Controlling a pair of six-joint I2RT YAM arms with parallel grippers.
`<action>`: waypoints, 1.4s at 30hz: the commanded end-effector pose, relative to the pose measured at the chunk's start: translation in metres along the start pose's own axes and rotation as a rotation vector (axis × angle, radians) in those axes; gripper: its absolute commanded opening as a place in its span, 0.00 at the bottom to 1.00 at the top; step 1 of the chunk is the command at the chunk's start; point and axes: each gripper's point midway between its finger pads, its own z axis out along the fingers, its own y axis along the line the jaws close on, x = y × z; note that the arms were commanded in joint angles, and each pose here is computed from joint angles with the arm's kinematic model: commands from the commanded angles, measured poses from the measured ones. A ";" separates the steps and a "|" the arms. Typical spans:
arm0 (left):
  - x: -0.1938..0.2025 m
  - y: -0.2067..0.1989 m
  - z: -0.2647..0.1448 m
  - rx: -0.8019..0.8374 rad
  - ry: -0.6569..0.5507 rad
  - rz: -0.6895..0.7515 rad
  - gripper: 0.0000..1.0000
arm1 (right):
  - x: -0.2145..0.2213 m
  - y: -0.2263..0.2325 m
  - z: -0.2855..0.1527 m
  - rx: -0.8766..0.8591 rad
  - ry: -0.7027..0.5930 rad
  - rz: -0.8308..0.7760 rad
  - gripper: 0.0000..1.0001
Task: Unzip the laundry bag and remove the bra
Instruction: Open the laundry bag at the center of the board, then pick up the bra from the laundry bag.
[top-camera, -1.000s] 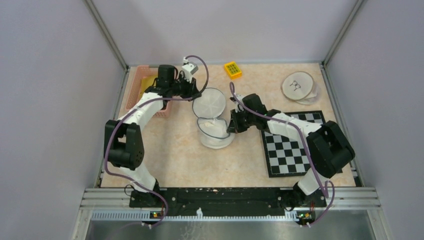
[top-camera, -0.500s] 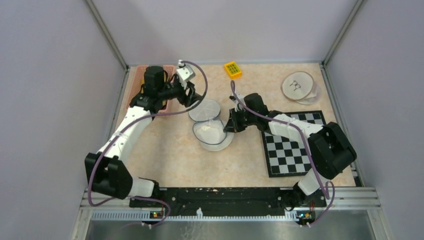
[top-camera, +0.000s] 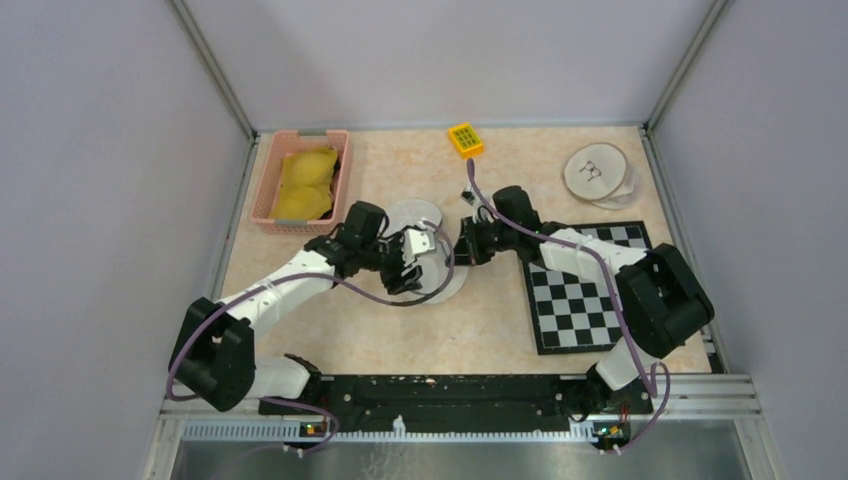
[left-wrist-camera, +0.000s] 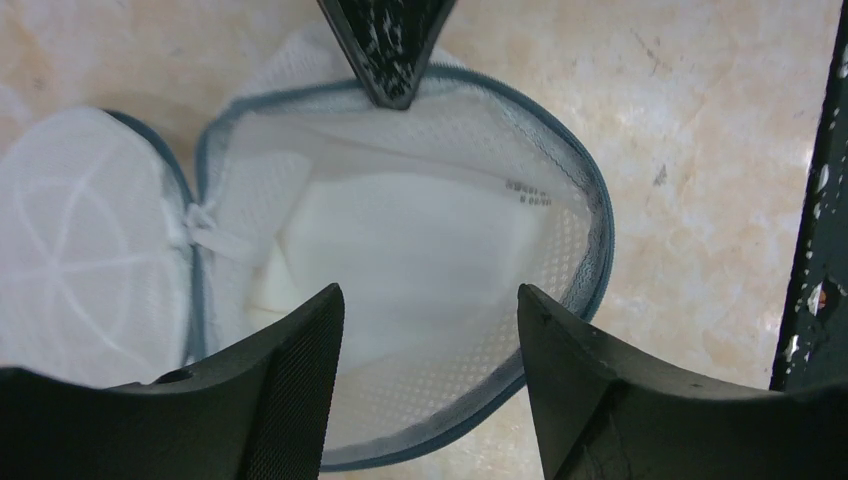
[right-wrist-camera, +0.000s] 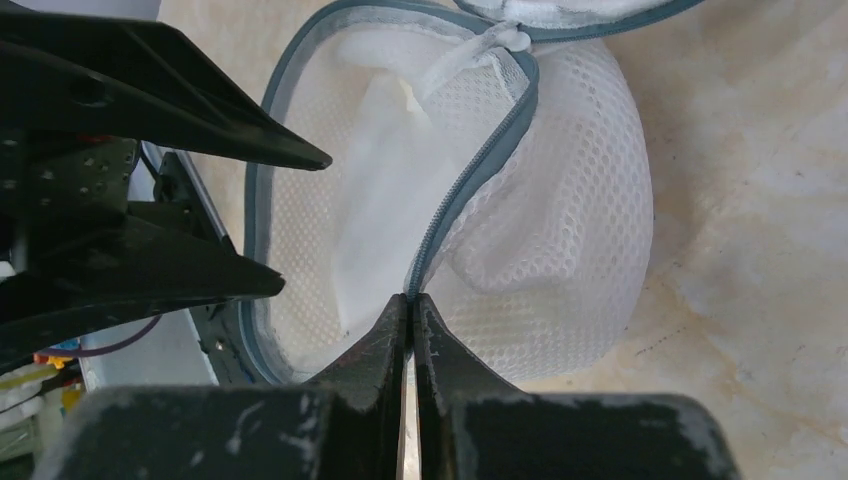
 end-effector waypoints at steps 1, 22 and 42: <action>0.024 -0.003 0.007 -0.034 0.067 0.070 0.70 | 0.003 -0.001 -0.005 -0.020 -0.002 -0.022 0.00; 0.030 -0.019 0.013 -0.011 0.050 0.197 0.71 | 0.052 -0.018 0.002 -0.038 0.137 -0.007 0.00; 0.048 -0.045 0.023 0.225 0.137 0.705 0.62 | 0.046 -0.016 0.000 -0.026 0.125 -0.039 0.00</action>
